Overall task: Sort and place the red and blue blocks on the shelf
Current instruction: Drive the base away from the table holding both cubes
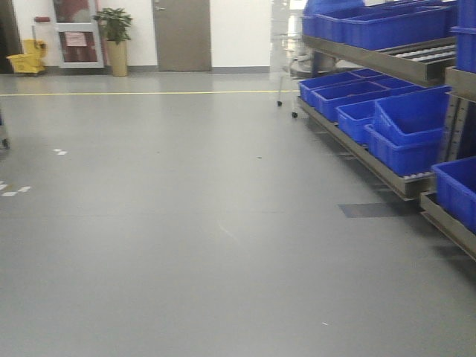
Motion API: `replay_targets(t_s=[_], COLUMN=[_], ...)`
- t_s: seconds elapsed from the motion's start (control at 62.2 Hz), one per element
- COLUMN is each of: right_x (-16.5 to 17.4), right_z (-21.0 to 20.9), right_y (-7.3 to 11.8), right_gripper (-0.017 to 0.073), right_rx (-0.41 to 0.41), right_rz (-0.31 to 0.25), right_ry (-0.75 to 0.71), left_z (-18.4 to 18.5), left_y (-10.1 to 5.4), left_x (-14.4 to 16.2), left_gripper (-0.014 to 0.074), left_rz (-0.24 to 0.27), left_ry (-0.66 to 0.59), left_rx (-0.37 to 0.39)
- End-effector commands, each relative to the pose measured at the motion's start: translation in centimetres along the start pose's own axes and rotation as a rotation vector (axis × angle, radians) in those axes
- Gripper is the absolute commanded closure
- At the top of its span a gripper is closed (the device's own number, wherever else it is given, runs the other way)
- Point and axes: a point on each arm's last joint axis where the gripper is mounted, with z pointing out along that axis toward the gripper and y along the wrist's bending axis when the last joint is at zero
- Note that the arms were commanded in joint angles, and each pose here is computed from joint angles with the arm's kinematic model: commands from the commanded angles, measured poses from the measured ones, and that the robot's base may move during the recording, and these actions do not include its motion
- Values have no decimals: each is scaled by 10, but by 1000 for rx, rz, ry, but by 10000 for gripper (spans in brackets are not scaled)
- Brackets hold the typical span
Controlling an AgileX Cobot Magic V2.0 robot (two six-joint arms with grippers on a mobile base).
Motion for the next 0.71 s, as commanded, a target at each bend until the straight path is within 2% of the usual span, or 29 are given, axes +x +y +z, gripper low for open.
replay_targets(t_s=[0.0, 0.691], right_x=[-19, -19], right_z=[-2, -2], right_y=[1, 1], right_gripper=[491, 491], right_rx=[2, 2], right_rz=[-9, -9], right_ry=[-121, -121], left_z=[-1, -1], left_y=[0, 0], left_x=[-17, -17], left_gripper=[470, 470], left_rz=[-4, -4], left_ry=[-112, -112], left_rx=[-4, -4])
